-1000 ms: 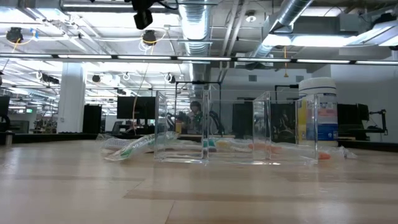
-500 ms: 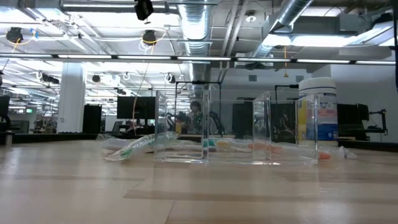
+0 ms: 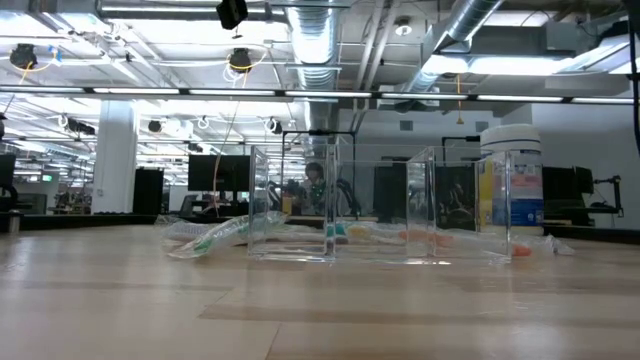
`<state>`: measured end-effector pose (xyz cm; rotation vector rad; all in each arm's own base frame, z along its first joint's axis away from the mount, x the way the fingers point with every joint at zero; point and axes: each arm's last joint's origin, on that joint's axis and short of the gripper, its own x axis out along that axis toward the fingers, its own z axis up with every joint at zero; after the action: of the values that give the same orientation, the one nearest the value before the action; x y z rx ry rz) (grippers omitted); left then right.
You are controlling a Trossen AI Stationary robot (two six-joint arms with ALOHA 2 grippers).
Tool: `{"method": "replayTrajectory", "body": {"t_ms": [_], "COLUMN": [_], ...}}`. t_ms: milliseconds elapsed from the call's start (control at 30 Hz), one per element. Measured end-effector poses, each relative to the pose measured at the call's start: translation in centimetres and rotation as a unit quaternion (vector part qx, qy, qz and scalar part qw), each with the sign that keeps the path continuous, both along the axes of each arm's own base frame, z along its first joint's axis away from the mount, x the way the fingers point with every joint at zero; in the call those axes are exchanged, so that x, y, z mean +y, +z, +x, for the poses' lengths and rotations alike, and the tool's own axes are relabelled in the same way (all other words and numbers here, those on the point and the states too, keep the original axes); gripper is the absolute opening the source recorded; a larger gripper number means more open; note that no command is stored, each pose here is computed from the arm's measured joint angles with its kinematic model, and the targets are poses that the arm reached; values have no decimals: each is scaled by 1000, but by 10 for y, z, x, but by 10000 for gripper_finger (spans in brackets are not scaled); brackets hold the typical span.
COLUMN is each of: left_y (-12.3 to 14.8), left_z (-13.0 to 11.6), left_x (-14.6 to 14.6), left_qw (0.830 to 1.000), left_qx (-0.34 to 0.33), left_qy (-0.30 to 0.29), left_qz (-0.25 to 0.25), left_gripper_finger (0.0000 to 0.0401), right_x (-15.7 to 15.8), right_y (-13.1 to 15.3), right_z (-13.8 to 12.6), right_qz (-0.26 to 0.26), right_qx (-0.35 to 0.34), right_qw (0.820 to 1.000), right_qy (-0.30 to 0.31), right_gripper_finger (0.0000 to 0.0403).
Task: Pick & Place toothbrushing station
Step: Put the blue mouthwash into the transparent organizer
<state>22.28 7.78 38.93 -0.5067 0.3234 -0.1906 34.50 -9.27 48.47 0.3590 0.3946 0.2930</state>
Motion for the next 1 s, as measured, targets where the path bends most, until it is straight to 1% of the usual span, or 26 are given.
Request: {"method": "replayTrajectory", "body": {"t_ms": [67,133,233,467,600,1000], "left_y": [0,0,0,0,0,0], "left_z": [0,0,0,0,0,0], "left_x": [0,0,0,0,0,0], "left_qw": [1000,1000,1000,1000,1000,1000], "left_qx": [0,0,1,1,0,0], "left_qy": [0,0,5,6,6,6], "left_qz": [0,-1,0,0,0,0], "left_gripper_finger": [86,86,86,86,86,86], "right_x": [0,0,-2,-6,-8,-8], "right_y": [0,0,-4,-18,-20,-21], "right_z": [0,0,4,14,18,19], "right_qz": [-5,-10,-11,-8,-9,-9], "right_qx": [-1,-1,2,32,28,28], "right_qw": [1000,1000,1000,999,1000,1000], "right_qy": [-3,-4,-6,-1,0,1], "right_gripper_finger": [214,237,248,231,220,217]}}
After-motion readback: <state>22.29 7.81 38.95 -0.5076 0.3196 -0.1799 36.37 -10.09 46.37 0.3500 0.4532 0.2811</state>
